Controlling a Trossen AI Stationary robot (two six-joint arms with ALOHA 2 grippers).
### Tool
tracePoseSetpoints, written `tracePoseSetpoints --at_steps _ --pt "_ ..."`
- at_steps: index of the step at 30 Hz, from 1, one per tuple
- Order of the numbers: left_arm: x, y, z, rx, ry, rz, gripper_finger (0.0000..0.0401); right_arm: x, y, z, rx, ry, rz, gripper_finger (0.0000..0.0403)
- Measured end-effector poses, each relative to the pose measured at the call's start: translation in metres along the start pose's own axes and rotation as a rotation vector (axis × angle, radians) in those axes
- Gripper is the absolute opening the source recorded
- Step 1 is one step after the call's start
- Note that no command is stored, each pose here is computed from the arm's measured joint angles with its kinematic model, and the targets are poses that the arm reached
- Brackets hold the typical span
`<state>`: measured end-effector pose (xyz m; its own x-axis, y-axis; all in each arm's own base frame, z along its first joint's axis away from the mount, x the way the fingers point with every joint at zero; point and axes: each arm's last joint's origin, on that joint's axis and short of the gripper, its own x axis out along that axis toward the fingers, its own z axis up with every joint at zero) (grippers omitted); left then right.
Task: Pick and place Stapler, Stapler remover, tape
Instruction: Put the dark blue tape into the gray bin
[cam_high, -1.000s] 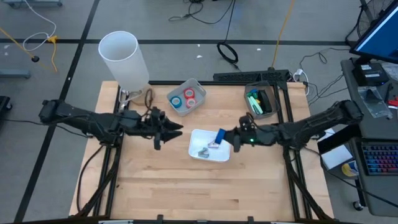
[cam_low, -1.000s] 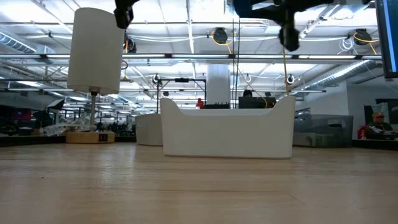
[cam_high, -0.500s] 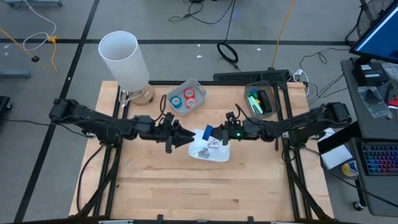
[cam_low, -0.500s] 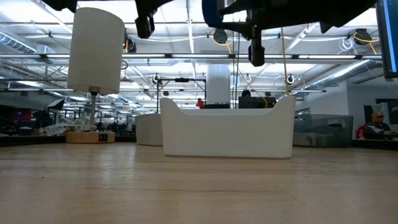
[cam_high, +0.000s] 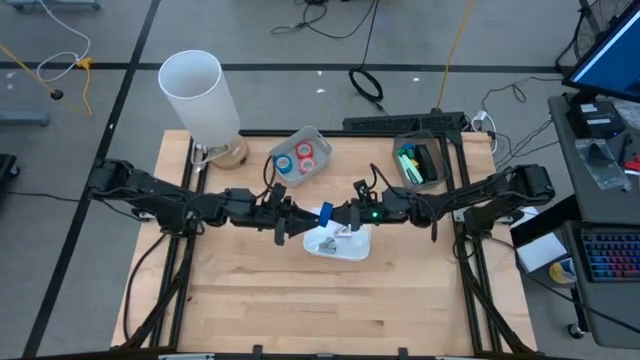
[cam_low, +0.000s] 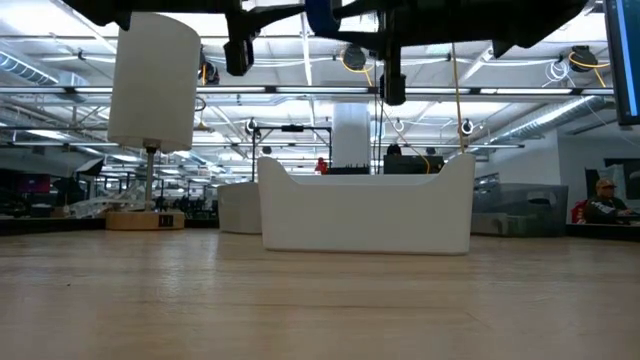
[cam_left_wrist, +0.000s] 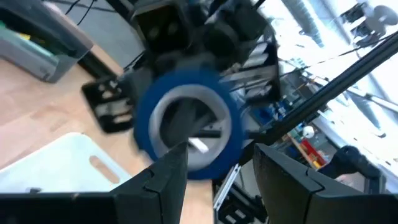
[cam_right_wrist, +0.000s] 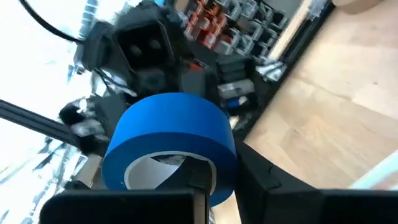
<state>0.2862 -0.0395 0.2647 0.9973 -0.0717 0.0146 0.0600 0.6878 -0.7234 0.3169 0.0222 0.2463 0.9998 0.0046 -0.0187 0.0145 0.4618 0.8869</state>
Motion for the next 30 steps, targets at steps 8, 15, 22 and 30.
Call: tracePoseSetpoints --at_steps 8,15,22,30 --pt "0.000 0.000 0.001 0.013 -0.012 0.006 0.0182 0.012 0.007 0.003 -0.002 0.049 -0.022 0.0030" --pt "0.001 -0.002 0.002 0.019 -0.003 -0.003 0.0181 0.018 0.002 0.008 0.012 0.063 -0.067 0.0030" --pt "0.001 -0.003 0.003 0.032 0.012 -0.015 0.0092 0.019 0.001 0.012 0.002 0.057 -0.059 0.0034" --pt "0.001 -0.003 0.001 0.069 0.046 -0.033 0.0033 0.019 0.001 0.011 -0.081 0.104 -0.036 0.0091"
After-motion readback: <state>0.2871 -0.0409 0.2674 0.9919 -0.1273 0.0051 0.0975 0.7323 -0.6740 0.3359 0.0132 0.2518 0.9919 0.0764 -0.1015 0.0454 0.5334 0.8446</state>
